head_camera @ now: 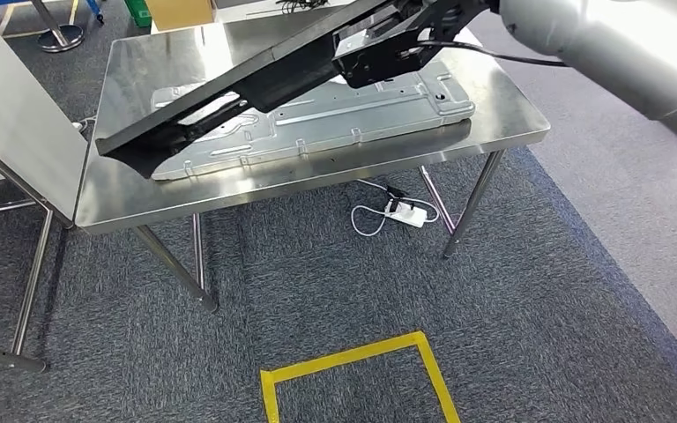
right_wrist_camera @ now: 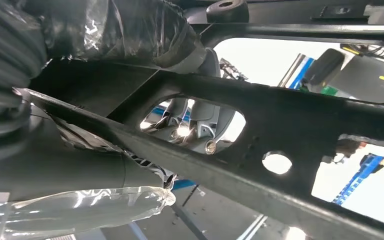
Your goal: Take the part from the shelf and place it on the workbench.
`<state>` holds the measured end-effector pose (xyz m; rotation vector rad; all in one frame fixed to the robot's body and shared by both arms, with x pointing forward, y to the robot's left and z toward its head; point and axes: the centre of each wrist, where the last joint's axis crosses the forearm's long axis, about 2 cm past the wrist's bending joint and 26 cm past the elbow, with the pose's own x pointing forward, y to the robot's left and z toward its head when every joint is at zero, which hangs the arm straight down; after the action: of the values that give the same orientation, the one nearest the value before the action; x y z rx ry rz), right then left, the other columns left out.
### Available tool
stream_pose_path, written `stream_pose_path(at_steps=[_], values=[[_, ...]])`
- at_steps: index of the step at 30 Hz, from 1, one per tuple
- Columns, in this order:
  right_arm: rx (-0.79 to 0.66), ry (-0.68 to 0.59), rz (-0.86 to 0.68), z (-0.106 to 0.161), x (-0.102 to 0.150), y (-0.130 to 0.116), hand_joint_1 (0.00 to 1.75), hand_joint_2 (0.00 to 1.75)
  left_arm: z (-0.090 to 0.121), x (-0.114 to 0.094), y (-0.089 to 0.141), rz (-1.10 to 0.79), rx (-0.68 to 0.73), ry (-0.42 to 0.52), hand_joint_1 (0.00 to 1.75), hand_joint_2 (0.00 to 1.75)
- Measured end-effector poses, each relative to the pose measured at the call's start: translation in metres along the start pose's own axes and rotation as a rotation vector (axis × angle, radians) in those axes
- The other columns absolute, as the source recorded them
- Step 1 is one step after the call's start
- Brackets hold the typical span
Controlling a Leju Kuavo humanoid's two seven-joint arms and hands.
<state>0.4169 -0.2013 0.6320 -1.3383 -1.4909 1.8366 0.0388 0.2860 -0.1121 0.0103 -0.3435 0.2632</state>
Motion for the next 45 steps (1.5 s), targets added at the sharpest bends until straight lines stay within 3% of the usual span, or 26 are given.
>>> stream_pose_path(at_steps=[7,34,45], values=[[0.019,-0.016,0.009,-0.015,0.026,0.013,1.75,1.75,0.000,0.001,0.004,0.010,0.013,0.006,0.00,1.75],[0.087,-0.061,-0.002,-0.026,0.037,0.049,1.75,1.75,0.001,-0.003,0.001,0.005,0.014,0.033,0.00,1.75],[0.076,-0.063,-0.009,-0.025,0.035,0.046,1.75,1.75,0.001,-0.003,0.001,0.005,0.009,0.021,0.00,1.75]])
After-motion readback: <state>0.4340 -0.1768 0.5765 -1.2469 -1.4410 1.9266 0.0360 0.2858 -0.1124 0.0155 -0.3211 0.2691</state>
